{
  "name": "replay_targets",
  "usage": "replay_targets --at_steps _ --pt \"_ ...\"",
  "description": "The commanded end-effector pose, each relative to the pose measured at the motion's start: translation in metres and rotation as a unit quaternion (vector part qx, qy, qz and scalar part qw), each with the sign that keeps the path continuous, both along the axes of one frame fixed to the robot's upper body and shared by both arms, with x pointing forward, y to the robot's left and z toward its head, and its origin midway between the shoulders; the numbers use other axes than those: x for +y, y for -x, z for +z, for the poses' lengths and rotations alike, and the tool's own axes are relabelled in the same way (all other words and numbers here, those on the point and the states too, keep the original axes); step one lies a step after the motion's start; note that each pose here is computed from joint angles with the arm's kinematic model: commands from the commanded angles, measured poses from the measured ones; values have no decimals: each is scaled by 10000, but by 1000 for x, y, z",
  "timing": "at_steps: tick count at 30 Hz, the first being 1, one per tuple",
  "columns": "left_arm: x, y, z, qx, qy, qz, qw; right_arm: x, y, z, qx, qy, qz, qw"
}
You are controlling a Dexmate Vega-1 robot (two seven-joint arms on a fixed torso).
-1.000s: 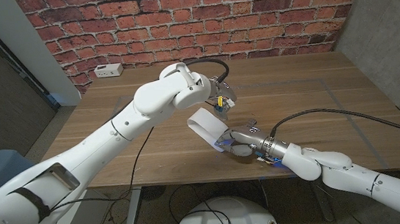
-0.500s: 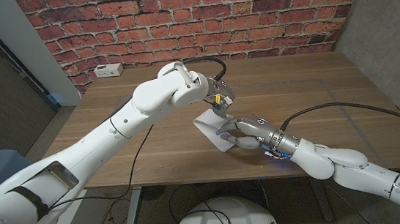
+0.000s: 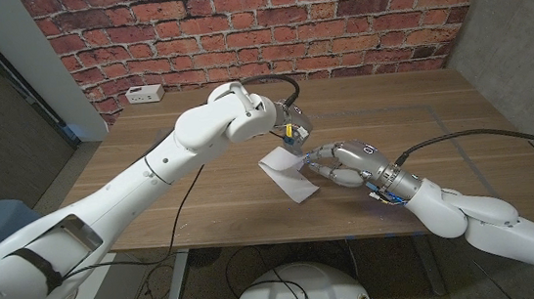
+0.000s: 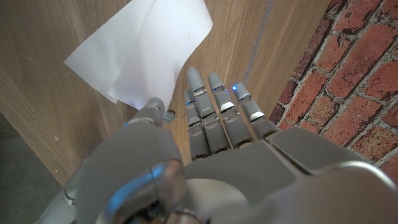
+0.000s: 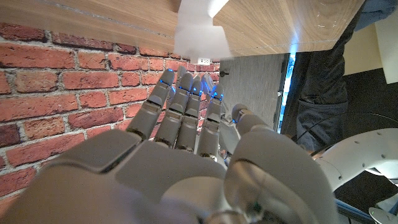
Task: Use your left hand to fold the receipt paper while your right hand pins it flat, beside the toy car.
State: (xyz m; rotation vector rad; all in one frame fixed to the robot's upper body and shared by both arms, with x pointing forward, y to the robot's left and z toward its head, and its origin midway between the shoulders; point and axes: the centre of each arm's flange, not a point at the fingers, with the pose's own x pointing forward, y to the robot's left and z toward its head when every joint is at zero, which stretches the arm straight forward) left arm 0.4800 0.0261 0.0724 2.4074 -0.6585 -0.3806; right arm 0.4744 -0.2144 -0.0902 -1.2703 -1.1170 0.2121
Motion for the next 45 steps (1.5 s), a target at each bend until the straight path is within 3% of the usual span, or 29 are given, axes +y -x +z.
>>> replay_targets --at_steps 1,14,20,29,45 --pt "4 -3 1 -5 128 4 9999 -28 -2 8 -142 -222 -444 9987" --pt "25 -12 7 204 649 339 9971 14 -14 -23 512 276 213 9981" --pt "39 -20 12 297 999 534 9931 33 -16 -32 692 470 467 9954" --pt "57 -42 20 563 1412 942 9839 55 -23 -37 911 678 569 9919" --pt "64 -57 15 1014 1536 1004 9778 79 -46 -40 1206 923 417 9875"
